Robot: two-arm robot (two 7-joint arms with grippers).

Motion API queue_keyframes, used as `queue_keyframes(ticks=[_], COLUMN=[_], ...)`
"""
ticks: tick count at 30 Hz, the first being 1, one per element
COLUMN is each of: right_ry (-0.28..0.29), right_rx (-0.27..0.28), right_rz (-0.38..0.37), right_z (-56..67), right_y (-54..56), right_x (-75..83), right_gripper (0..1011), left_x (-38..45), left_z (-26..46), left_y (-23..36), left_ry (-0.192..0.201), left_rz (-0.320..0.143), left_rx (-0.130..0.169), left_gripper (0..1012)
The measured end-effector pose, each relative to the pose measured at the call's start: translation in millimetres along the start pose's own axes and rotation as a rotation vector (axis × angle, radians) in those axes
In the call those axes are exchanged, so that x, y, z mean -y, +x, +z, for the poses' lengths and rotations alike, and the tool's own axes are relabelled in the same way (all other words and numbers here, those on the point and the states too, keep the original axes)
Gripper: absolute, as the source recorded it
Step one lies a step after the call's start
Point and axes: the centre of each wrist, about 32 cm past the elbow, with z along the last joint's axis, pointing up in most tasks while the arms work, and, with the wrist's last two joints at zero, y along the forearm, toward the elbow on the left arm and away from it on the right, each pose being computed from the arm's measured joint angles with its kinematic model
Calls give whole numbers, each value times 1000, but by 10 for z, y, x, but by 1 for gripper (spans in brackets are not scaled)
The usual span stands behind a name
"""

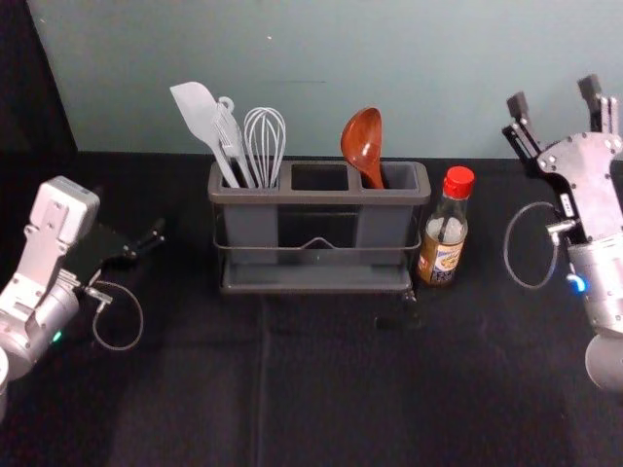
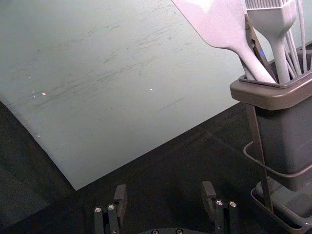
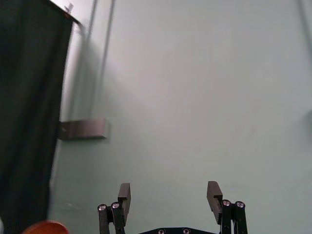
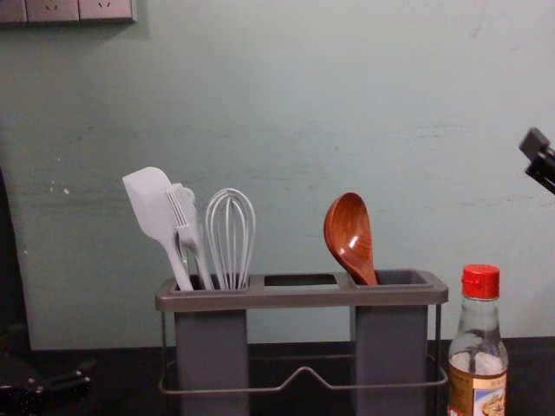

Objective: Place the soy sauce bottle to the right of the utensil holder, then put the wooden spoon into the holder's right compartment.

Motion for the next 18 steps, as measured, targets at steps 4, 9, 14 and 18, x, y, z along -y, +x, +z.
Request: queue_keyframes(ticks=[4,9,14,18], right_ry=[-49,-146,-261,-368], right_rx=[38,84,97,91], right_rz=[-40,-87,-129,-150], right_z=[10,13,34,52], right_y=[10,-19,-61,-95], right_x=[81,167,210,255], right_gripper=[1002,1002,1002,1002], left_x=[0,0,0,0], left_z=[0,0,0,0], left_y=[0,0,0,0], left_ry=[0,0,0,0], left_rz=[0,0,0,0], left_rx=[0,0,0,0], left_gripper=[1005,1005,1005,1005])
